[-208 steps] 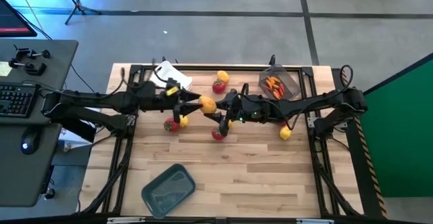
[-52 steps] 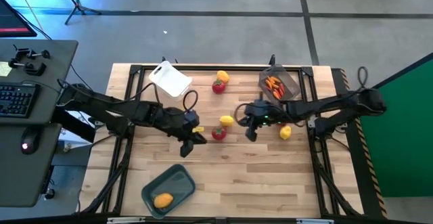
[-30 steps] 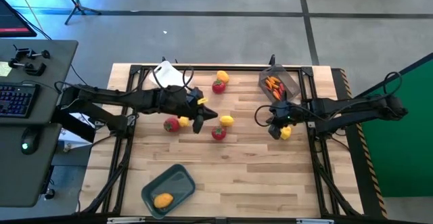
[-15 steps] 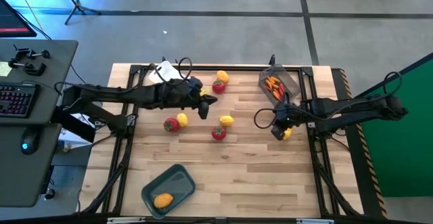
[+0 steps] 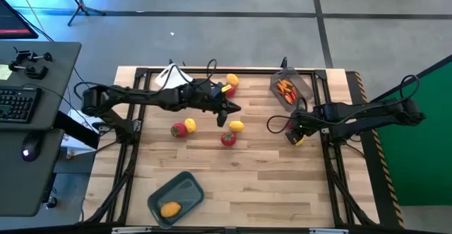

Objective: Sort produce into baskets
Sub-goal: Put the lemon into the blue bin

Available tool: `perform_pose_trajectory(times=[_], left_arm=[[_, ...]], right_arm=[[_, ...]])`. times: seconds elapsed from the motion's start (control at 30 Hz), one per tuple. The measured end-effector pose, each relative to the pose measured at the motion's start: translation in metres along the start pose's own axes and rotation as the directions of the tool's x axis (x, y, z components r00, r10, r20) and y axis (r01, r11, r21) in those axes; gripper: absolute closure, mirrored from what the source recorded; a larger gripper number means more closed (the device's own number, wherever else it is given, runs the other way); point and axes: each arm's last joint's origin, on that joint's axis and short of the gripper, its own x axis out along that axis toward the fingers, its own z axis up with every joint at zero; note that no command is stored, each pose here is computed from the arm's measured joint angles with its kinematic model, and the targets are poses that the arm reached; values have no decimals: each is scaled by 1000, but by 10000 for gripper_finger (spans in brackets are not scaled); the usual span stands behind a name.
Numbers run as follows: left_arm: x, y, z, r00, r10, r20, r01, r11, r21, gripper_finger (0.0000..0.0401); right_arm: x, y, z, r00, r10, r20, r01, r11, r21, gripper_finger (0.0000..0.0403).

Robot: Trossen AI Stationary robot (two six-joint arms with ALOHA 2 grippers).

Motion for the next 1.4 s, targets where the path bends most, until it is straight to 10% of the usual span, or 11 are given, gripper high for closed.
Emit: perform_pose_trajectory(times=[0.27, 0.53, 1.4], left_arm=[[15, 26, -13, 993, -77, -90, 82, 995, 59, 401], [13, 30, -10, 990, -107, -91, 116, 987, 108, 401], [13, 31, -6, 998, -57, -38, 57, 998, 2, 401]], right_arm=[[1, -2, -2, 998, -2, -61, 21, 953, 303, 154], [13, 1, -1, 988, -104, -116, 152, 806, 572, 125], [66, 22, 5, 939, -294, -179, 343, 758, 555, 101]])
